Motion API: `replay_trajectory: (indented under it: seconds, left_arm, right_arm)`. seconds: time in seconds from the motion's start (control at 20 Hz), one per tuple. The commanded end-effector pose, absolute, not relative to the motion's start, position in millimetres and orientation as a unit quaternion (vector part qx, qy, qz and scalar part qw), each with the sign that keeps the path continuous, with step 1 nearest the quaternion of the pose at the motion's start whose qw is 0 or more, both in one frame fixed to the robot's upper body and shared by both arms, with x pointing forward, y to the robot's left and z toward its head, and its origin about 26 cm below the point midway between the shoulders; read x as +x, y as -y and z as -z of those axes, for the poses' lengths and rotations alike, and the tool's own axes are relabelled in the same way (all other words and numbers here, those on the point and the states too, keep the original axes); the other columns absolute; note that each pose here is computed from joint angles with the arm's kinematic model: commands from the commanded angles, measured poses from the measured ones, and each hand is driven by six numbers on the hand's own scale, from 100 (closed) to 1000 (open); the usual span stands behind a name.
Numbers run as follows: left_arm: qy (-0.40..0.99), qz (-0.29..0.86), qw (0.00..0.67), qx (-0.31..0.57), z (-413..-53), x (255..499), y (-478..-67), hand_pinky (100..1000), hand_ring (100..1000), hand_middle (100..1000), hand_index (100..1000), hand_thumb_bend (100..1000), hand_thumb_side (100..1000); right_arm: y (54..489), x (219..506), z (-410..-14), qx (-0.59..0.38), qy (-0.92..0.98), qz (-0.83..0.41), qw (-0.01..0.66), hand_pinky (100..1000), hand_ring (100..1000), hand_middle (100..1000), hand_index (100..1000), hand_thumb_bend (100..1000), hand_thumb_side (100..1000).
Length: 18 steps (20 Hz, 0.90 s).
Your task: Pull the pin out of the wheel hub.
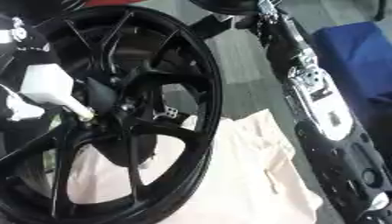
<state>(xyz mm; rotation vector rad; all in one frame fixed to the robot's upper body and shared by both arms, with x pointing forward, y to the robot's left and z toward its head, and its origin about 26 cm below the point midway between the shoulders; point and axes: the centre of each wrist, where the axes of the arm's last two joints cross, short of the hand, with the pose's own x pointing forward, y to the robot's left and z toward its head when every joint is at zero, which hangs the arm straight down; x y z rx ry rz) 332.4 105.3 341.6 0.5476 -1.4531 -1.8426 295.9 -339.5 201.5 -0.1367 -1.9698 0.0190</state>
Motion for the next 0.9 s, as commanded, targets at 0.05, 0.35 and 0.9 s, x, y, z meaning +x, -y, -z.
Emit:
replay_trajectory:
  seconds: [0.05, 0.35, 0.9]
  left_arm:
    - [0.511, 0.707, 0.444, 0.204, -367, 322, -118, 690, 517, 380, 416, 376, 122]
    - [0.540, 0.691, 0.436, 0.203, -390, 306, -132, 690, 499, 363, 404, 364, 131]
    - [0.607, 0.573, 0.493, 0.245, -426, 290, -217, 695, 443, 325, 392, 292, 136]
  right_arm:
    - [341, 293, -210, -0.060, 0.840, -0.009, 0.539, 1000, 740, 516, 708, 100, 755]
    - [341, 293, -209, -0.059, 0.839, -0.007, 0.540, 1000, 741, 516, 708, 100, 757]
    - [348, 289, -210, -0.078, 0.842, 0.008, 0.533, 1000, 739, 515, 708, 100, 744]
